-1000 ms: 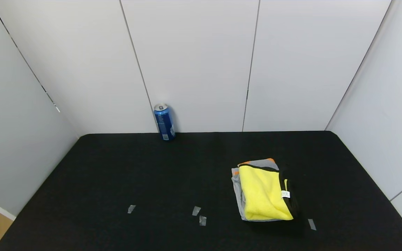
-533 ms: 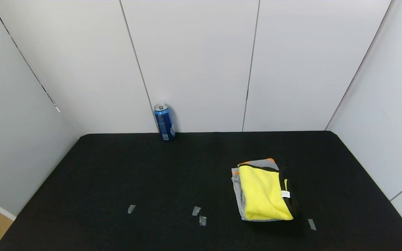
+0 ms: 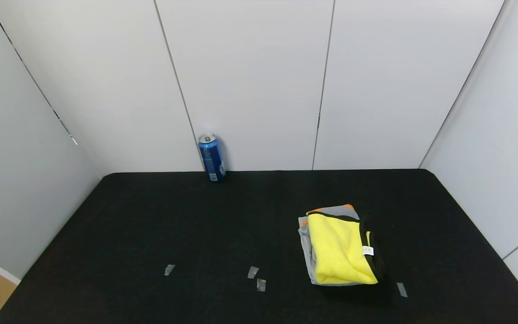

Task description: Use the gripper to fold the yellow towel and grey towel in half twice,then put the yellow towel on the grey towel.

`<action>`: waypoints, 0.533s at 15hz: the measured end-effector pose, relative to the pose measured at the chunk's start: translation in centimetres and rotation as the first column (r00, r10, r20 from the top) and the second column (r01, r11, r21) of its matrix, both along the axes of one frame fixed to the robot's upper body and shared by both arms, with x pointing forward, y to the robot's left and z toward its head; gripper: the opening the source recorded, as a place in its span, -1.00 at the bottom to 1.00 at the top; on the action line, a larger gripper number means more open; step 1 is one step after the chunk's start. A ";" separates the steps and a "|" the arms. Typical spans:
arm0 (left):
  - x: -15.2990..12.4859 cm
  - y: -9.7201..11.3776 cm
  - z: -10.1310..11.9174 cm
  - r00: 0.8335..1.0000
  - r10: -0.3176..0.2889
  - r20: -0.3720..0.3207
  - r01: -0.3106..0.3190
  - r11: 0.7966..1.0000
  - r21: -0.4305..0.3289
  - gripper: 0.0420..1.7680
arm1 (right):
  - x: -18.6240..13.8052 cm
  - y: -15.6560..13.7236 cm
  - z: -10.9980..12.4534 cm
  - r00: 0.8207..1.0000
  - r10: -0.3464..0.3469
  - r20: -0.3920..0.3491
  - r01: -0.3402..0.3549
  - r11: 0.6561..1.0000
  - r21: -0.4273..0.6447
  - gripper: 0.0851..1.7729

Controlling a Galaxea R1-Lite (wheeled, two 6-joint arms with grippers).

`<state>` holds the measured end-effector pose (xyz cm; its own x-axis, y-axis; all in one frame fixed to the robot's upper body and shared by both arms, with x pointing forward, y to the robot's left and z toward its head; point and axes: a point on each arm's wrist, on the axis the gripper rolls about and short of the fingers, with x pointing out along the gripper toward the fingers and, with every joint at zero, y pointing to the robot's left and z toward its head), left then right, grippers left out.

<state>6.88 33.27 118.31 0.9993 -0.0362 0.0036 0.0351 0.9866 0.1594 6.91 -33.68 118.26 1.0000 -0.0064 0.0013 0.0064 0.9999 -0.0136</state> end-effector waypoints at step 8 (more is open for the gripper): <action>0.0 0.1 -0.1 1.000 0.023 -0.011 -0.024 0.992 -0.127 0.94 | 0.0 0.0 0.0 1.000 0.008 -0.003 -0.008 1.000 -0.010 0.93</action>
